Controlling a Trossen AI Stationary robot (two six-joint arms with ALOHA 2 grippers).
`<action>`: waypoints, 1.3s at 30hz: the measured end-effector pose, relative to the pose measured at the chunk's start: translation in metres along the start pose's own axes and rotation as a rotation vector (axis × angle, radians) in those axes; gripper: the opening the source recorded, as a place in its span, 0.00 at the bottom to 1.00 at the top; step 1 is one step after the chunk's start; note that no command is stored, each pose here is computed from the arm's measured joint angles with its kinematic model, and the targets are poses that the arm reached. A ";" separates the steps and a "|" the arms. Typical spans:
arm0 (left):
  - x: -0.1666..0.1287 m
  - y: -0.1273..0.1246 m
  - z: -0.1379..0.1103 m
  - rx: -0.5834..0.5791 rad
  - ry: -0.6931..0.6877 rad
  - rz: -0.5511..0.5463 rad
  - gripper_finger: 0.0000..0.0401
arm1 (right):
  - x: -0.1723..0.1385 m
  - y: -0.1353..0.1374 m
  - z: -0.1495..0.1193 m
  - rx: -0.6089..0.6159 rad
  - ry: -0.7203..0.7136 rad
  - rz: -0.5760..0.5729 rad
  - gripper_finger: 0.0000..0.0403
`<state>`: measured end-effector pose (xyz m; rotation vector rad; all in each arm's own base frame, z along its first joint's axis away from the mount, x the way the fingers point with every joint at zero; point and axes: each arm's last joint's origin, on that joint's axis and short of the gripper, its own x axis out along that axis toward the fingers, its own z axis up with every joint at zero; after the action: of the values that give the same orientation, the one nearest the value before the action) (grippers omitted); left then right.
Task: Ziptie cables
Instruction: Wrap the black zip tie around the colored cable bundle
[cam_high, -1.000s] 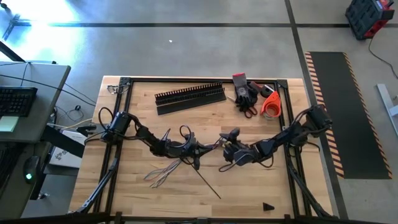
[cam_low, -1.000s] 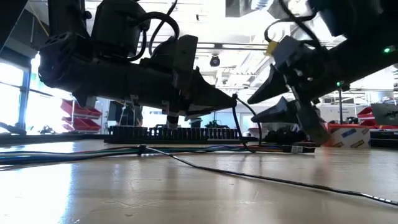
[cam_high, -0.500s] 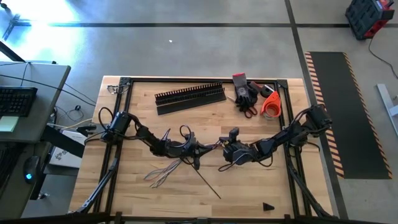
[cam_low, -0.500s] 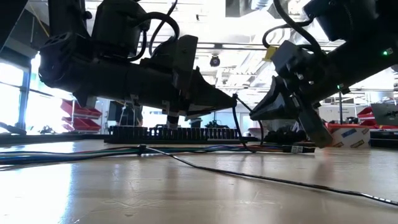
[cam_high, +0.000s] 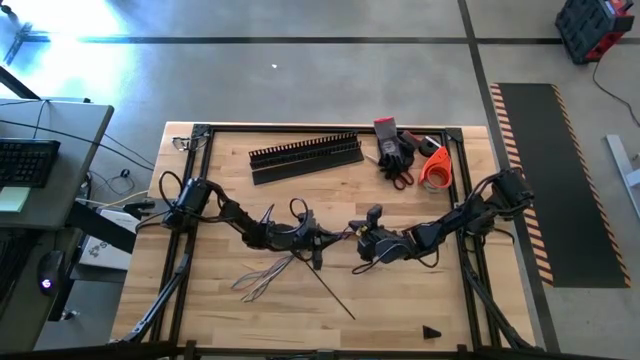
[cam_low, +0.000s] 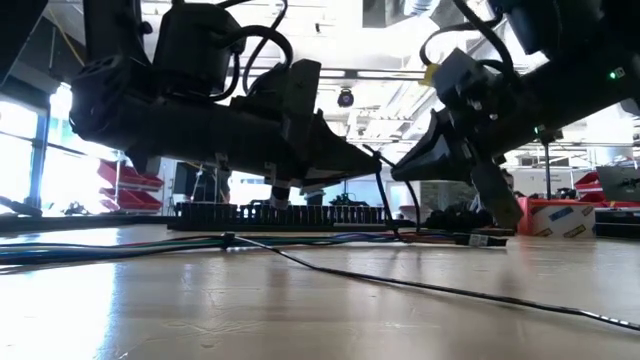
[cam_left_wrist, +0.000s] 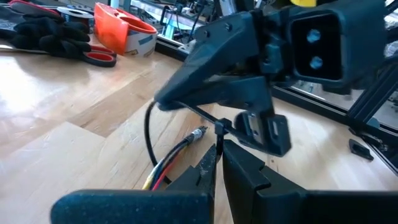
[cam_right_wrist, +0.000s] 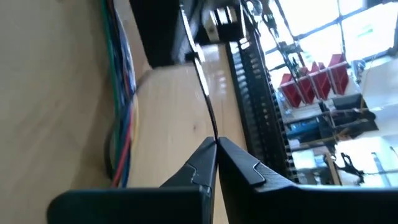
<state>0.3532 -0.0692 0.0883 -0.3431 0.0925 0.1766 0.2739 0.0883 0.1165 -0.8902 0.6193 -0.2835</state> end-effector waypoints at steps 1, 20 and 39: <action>0.000 0.001 0.000 0.000 0.000 -0.001 0.00 | 0.000 0.000 0.001 0.003 -0.010 0.010 0.00; 0.006 0.002 0.005 0.072 0.019 -0.094 0.00 | -0.001 -0.001 0.008 -0.109 -0.128 0.070 0.00; 0.004 -0.002 -0.003 0.093 0.093 -0.125 0.00 | -0.013 0.007 0.006 -0.079 -0.046 0.043 0.54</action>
<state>0.3572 -0.0720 0.0855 -0.2634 0.1705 0.0323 0.2677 0.1025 0.1186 -0.9560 0.6091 -0.2005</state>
